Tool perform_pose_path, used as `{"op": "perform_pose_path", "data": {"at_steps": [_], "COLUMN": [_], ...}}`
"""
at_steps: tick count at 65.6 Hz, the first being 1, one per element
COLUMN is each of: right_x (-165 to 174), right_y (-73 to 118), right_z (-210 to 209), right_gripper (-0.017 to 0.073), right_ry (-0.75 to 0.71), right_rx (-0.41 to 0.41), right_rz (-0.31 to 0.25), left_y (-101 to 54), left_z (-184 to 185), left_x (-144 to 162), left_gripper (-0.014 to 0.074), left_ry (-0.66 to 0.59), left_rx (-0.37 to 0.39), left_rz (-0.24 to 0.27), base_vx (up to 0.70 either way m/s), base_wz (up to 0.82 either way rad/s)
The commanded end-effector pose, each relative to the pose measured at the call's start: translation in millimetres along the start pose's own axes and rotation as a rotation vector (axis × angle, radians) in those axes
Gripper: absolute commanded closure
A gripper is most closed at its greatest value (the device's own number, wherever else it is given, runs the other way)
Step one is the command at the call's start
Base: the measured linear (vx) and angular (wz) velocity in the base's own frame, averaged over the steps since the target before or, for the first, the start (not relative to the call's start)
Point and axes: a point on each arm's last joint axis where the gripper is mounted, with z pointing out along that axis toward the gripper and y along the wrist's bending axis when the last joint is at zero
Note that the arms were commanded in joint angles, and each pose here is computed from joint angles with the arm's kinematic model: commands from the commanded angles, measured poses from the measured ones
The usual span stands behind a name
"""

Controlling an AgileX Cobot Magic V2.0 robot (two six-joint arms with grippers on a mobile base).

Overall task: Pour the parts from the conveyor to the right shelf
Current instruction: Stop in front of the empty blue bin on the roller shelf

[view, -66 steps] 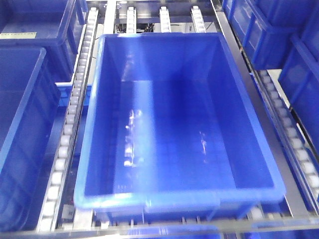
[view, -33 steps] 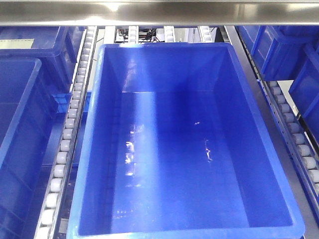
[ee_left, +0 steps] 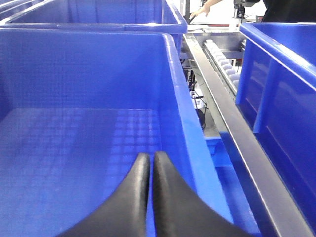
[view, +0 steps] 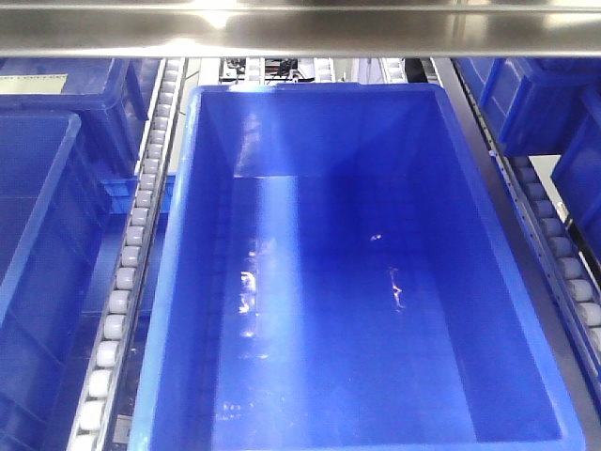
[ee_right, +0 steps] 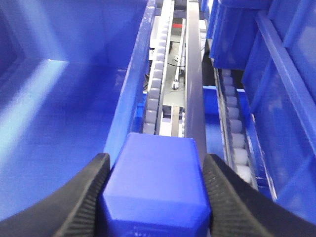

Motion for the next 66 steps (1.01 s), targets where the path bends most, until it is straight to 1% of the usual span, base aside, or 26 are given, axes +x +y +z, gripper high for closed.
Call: {"op": "perform_pose_path", "data": {"at_steps": [1, 66], "right_x": [-13.6, -13.6], "right_y": [-2.6, -2.6], "right_z": [-3.0, -3.0], "right_gripper": [0.0564, 0.0564], "right_ry": [-0.086, -0.086], "right_rx": [0.027, 0.027], "right_rz": [-0.005, -0.005], "left_y": [-0.4, -0.4], "left_z": [-1.8, -1.8], "left_x": [-13.8, -13.8], "left_gripper": [0.0600, 0.0600], "left_ry": [-0.098, -0.098], "left_rx": [0.006, 0.006], "left_rz": [-0.016, -0.016], "base_vx": [0.04, 0.01], "base_wz": [0.04, 0.01]}}
